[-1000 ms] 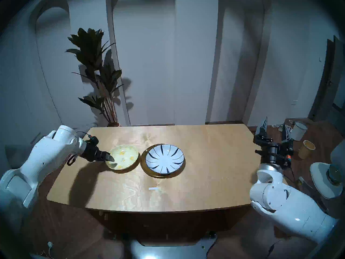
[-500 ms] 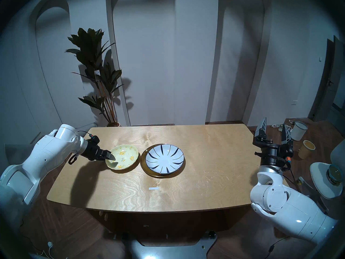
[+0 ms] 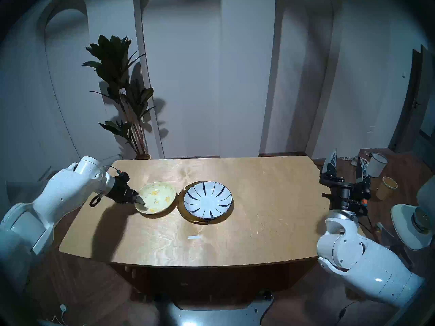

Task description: Stack the plates into one stack

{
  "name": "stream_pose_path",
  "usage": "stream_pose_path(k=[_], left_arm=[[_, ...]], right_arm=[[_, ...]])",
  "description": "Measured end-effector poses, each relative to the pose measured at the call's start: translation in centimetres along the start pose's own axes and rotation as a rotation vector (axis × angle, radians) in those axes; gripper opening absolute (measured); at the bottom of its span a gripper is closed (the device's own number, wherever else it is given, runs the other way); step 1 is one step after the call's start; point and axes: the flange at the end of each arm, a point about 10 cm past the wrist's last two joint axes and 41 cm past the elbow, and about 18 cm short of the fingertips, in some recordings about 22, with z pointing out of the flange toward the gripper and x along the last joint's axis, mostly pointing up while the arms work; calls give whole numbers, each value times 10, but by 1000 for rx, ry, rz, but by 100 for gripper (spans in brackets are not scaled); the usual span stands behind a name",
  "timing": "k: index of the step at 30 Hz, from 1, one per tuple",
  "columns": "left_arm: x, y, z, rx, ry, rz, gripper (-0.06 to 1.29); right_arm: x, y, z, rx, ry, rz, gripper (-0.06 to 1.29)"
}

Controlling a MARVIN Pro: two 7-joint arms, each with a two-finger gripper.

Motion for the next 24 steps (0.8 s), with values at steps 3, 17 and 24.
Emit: stream_pose_path(k=[3,17,24], left_arm=[[1,1,1,-1,-4,-2,46],[5,1,3,-14,-15,-25,3],[6,0,3,-23,-17,-44,2]], right_arm=[[0,1,-1,0,1,-2,120],[-1,3,-7,-12,0,-5,120],[-2,4,-10,-19,-4,-4,120]])
